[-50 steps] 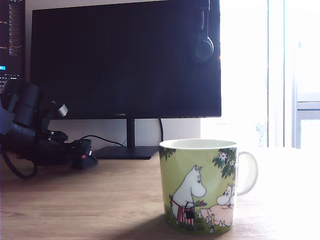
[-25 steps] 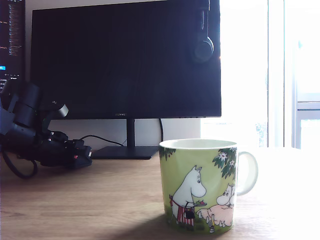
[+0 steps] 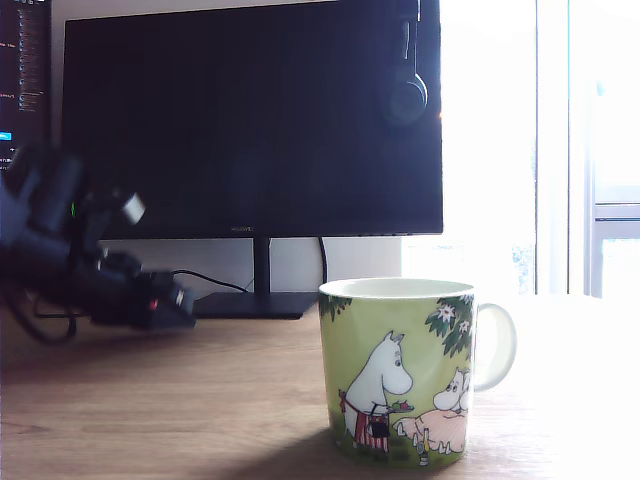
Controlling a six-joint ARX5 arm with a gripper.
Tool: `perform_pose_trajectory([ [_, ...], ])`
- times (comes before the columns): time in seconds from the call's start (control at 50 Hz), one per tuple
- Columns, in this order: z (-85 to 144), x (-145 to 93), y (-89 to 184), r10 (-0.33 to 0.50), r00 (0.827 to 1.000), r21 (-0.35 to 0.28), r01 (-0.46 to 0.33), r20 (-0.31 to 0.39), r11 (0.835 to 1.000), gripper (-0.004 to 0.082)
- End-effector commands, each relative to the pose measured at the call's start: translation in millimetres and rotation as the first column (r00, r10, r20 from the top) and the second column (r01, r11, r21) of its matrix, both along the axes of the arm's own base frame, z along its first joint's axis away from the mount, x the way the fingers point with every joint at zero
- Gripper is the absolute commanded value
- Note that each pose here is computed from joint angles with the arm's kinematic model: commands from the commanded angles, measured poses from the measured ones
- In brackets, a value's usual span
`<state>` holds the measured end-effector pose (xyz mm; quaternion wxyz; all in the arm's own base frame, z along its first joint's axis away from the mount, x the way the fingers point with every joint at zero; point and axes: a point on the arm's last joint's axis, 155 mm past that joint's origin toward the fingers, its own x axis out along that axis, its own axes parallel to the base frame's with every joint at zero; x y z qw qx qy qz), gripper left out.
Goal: Pick up the coffee capsules from the table one by one and drop them inside the nearest coffee cup
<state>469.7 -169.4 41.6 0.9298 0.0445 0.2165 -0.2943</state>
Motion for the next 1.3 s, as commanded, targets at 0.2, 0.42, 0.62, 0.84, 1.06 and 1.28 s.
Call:
perform_pose_trajectory([
  [0.2, 50, -36, -22, -0.091, 0.995, 0.008, 0.09, 0.03, 0.996, 0.006],
  [0.42, 72, -77, -37, -0.145, 0.988, 0.002, 0.145, 0.056, 0.989, 0.0059],
  [0.62, 83, -115, -45, -0.197, 0.979, -0.001, 0.198, 0.053, 0.98, 0.0059],
  [0.84, 95, -154, -50, -0.254, 0.965, -0.014, 0.255, 0.066, 0.967, 0.0059],
  [1.06, 103, -186, -57, -0.31, 0.949, -0.023, 0.312, 0.054, 0.95, 0.0059],
  [1.28, 108, -218, -68, -0.376, 0.926, -0.02, 0.376, 0.023, 0.926, 0.006],
])
